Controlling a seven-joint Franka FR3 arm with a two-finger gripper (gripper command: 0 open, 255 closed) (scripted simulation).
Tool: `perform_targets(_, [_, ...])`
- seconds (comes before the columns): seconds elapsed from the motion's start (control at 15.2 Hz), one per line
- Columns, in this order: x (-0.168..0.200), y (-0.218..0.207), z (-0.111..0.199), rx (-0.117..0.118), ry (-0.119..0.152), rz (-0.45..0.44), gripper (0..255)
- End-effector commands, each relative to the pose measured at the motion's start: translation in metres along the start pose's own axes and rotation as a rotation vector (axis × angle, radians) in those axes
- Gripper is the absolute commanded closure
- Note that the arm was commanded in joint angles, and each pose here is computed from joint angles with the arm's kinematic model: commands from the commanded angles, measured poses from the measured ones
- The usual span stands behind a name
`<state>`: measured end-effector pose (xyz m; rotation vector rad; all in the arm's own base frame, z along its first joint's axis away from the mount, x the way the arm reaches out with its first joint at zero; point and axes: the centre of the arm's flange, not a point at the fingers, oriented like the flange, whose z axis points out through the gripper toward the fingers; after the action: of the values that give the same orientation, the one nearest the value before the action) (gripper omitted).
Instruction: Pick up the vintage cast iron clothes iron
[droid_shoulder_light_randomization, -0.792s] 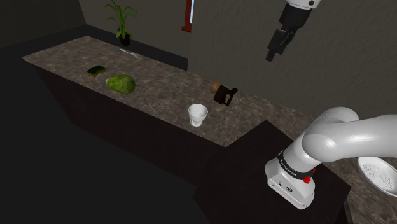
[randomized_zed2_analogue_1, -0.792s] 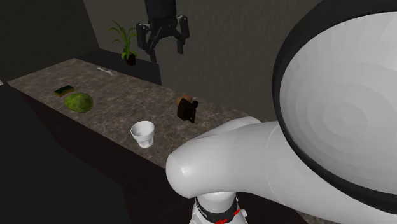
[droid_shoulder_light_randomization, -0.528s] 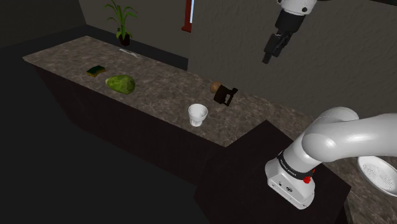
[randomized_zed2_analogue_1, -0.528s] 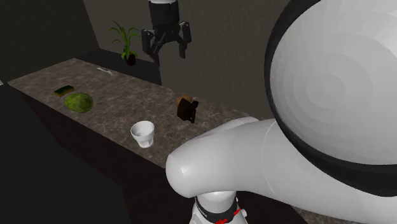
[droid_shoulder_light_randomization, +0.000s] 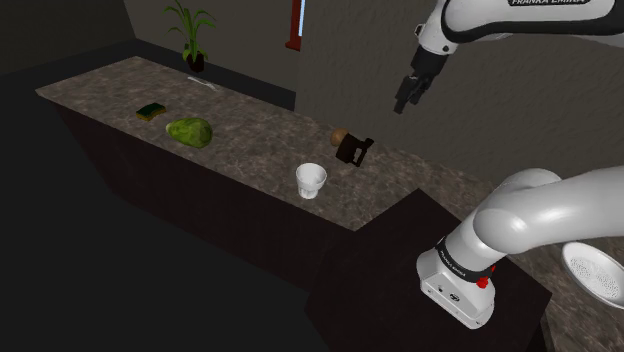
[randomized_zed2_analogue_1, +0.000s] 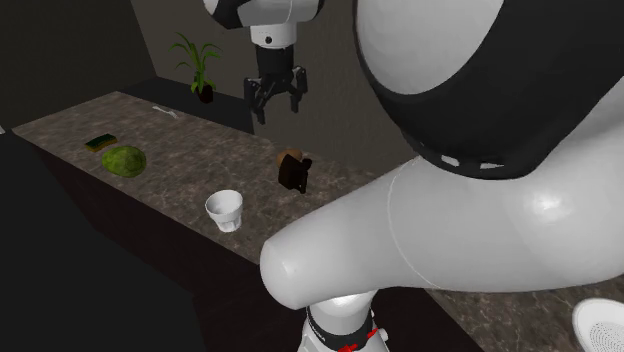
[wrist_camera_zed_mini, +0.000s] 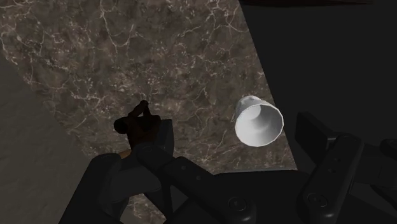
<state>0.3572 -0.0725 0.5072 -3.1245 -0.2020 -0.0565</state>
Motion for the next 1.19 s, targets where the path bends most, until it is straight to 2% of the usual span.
perform_targets(0.0, [0.011,0.013,0.021,0.005,0.01,0.004,0])
perform_targets(1.12, [0.101,0.125,0.194,0.059,0.067,0.037,0])
